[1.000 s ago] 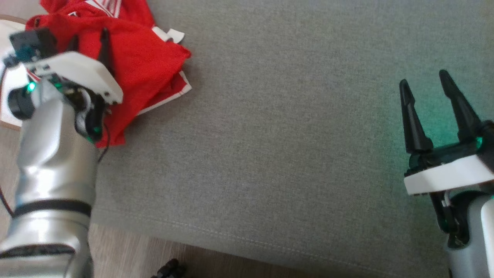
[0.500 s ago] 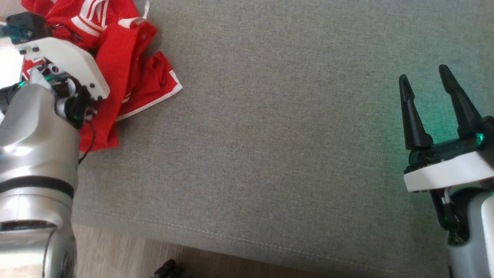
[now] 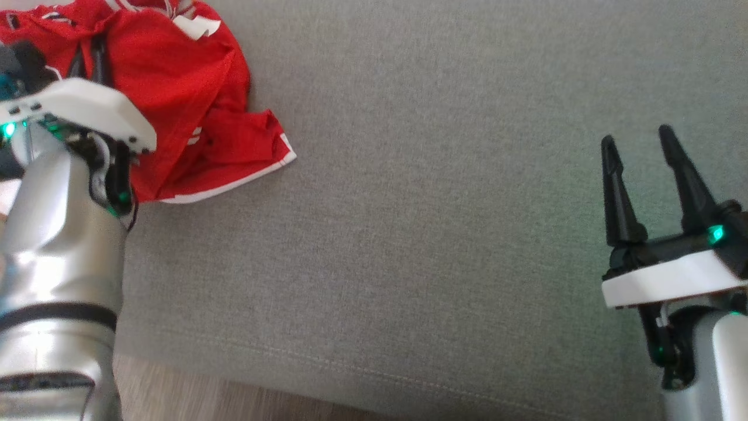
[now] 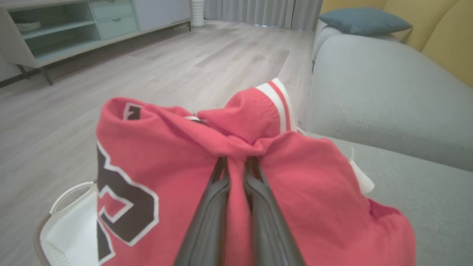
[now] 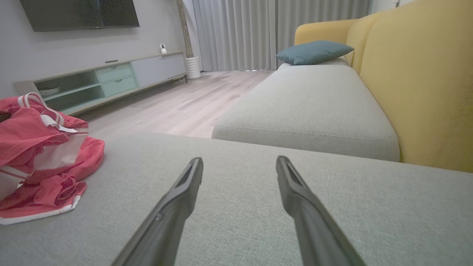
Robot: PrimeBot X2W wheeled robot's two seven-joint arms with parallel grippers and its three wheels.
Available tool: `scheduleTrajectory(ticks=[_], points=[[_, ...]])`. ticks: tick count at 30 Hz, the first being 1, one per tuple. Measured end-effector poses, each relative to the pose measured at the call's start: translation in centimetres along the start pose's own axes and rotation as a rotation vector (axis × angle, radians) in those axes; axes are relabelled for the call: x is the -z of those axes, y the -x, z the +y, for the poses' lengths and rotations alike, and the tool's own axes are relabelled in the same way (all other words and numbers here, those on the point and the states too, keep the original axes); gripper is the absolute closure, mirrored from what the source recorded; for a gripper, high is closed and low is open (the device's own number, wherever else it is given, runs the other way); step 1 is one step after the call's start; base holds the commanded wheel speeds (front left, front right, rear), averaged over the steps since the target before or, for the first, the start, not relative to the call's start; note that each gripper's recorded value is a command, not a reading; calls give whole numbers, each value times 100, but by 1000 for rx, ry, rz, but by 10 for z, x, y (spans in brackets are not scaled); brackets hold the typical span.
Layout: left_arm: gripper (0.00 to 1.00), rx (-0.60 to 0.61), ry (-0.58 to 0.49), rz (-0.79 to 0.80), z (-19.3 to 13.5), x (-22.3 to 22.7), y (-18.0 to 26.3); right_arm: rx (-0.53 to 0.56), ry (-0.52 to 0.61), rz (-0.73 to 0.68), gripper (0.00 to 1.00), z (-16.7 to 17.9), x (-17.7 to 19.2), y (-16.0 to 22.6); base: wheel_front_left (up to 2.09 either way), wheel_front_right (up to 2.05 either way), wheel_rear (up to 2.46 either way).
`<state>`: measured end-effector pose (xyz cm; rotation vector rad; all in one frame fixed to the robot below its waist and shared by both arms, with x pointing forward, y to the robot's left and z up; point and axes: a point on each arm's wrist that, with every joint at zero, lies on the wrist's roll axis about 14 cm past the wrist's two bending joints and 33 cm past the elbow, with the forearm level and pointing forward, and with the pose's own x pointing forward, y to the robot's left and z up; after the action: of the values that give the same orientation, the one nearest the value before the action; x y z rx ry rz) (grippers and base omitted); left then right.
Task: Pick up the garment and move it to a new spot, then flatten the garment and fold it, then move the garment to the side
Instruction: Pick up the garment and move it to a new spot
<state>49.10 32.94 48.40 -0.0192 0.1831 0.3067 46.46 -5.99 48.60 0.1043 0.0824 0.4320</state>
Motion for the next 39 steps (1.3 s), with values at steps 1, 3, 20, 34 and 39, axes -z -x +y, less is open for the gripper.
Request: scheduleTrajectory(ticks=[1, 3, 20, 34, 39], points=[[100, -2, 2, -23, 1, -5, 5, 2, -3, -8, 0, 2, -3, 3, 0, 0, 0], [100, 3, 10, -74, 0, -15, 15, 5, -5, -25, 0, 5, -10, 8, 0, 0, 0], [100, 466, 88, -287, -177, -60, 125, 175, -7, -107, 0, -28, -40, 68, 0, 0, 0], [100, 1038, 36, -160, -370, -13, 173, 440, -27, -143, 0, -98, -41, 131, 0, 0, 0], [100, 1156, 43, -108, -406, 7, 190, 517, -39, -121, 0, -115, -29, 150, 0, 0, 0]])
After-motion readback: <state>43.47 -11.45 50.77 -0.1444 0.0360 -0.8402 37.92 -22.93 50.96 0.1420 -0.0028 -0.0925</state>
